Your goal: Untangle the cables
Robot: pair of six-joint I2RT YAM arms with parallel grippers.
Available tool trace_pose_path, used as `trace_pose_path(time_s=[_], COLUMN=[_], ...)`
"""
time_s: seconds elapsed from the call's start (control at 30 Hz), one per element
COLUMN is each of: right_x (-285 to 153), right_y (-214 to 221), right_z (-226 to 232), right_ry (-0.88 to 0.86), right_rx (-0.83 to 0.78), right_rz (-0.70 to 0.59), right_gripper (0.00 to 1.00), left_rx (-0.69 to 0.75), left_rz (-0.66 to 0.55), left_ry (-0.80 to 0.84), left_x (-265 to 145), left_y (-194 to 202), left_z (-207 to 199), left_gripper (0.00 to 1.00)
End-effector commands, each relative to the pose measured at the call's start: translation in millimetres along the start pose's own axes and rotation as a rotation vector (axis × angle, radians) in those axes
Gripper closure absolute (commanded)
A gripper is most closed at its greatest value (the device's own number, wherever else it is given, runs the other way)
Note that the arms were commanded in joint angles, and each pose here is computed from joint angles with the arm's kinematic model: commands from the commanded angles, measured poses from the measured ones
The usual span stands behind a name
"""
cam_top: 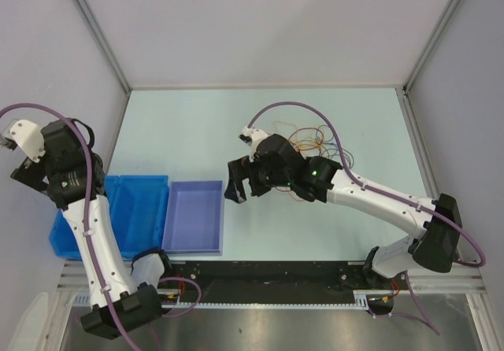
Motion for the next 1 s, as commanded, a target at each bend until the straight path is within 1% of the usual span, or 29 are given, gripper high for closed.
trace_pose_path(time_s=[0.0,0.23,0.33,0.47,0.5,0.57,0.6,0.63,0.67,0.7,0.73,0.77,0.8,0.87,0.9,0.97], right_x=[-0.4,1.2,0.8,0.2,0.3,1.0,-0.4,-1.5,-2.2,-4.4,-5.6,-6.4,-5.0,-0.6,0.6,2.7], right_y=[0.1,2.3,1.3,-1.4,-3.3,-8.1,-8.9,-12.7,-13.5,-13.6,-15.9,-13.1,-11.0,-8.4,-6.6,-4.2], right_z=[1.7,0.7,-1.3,-5.7,-10.0,-24.0,-31.2,-40.7,-46.8,-56.8,-68.6,-74.9,-76.6,-88.2,-91.3,-107.0], right_ry=[0.005,0.014,0.025,0.051,0.075,0.149,0.182,0.206,0.227,0.273,0.307,0.327,0.311,0.312,0.314,0.329], right_rx=[-0.012,-0.019,-0.025,-0.030,-0.027,-0.006,0.008,0.041,0.069,0.097,0.156,0.177,0.191,0.222,0.238,0.249], right_rz=[-0.004,0.001,-0.004,-0.019,-0.030,-0.057,-0.062,-0.070,-0.073,-0.077,-0.084,-0.071,-0.050,-0.021,-0.008,0.019], right_gripper=[0.04,0.04,0.04,0.04,0.04,0.03,0.02,0.03,0.03,0.03,0.03,0.03,0.02,0.01,0.01,0.00], left_rx=[-0.045,-0.055,-0.044,-0.042,-0.032,-0.079,-0.075,-0.092,-0.113,-0.101,-0.094,-0.078,-0.048,0.002,0.039,0.067], left_rz=[-0.036,-0.027,-0.009,0.029,0.076,0.105,0.163,0.166,0.198,0.254,0.266,0.295,0.321,0.342,0.368,0.378], left_ry=[-0.004,0.075,0.169,0.335,0.459,0.577,0.682,0.761,0.803,0.882,0.919,0.937,0.987,1.016,1.077,1.120], left_x=[-5.3,-11.0,-15.8,-28.3,-38.4,-53.3,-63.4,-73.5,-78.6,-88.9,-93.9,-95.3,-107.4,-114.7,-131.7,-144.9], left_y=[-12.5,-10.8,-6.7,0.2,9.4,13.0,27.7,28.1,34.2,47.6,50.4,57.7,65.8,76.6,86.6,94.6], left_z=[4.8,-3.5,-15.5,-36.9,-53.9,-68.4,-81.4,-90.0,-96.3,-106.0,-111.5,-117.3,-125.4,-137.0,-146.6,-156.9], left_gripper=[0.00,0.00,0.00,0.00,0.00,0.00,0.00,0.00,0.00,0.00,0.00,0.00,0.00,0.01,0.01,0.02])
Point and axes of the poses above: each gripper's point midway between its finger pads, its own x axis out along the fingers, its own z axis along the line the jaws close on, y = z × x, the point moved 1 cm from there along -x, back along the fingers, and after that the axes turned 3 degrees about -x, right-handed, at the moved point
